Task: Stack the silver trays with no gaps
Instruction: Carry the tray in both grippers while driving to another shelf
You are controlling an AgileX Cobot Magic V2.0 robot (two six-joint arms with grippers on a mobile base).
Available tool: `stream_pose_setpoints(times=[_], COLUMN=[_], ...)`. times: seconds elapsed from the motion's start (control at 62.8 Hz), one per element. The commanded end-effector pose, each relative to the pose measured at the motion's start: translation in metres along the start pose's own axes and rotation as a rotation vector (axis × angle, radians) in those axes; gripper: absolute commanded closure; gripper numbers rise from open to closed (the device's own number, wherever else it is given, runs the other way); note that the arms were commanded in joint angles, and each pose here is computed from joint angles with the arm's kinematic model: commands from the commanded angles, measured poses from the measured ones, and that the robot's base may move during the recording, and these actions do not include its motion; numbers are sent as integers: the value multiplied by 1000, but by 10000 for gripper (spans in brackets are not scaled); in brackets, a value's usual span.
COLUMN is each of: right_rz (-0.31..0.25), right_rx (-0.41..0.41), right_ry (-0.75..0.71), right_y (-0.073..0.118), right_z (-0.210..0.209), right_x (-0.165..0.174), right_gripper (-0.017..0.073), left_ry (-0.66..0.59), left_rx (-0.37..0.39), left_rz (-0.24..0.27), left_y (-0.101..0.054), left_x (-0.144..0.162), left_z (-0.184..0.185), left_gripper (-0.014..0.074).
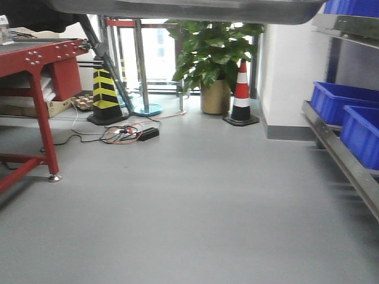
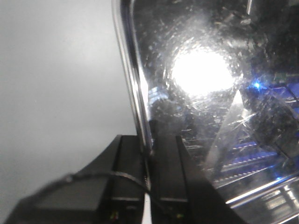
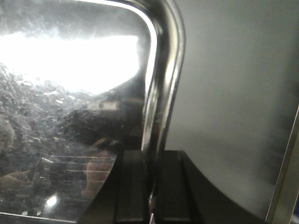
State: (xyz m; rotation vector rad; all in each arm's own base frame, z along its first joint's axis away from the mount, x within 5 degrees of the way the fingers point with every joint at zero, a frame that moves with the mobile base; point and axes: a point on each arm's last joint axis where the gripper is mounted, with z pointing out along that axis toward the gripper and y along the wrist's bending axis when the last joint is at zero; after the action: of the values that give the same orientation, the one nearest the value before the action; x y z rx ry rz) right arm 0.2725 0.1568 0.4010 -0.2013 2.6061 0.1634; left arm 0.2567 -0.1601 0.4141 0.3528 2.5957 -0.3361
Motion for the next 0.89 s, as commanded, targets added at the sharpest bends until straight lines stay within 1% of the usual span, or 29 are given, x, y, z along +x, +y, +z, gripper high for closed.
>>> stream_pose_setpoints(times=[0.0, 0.876], right_rz=[-24, -24], right_rx=[-21, -21], right_ry=[-109, -109], right_y=[-3, -3], right_z=[-23, -23], right_x=[-5, -5], right_gripper=[498, 498], left_ry=[-22, -19], left_rx=[47, 57], left_rz=[19, 17], left_y=[-4, -5], left_x=[4, 5], left_z=[-25, -25], left_gripper=[636, 640])
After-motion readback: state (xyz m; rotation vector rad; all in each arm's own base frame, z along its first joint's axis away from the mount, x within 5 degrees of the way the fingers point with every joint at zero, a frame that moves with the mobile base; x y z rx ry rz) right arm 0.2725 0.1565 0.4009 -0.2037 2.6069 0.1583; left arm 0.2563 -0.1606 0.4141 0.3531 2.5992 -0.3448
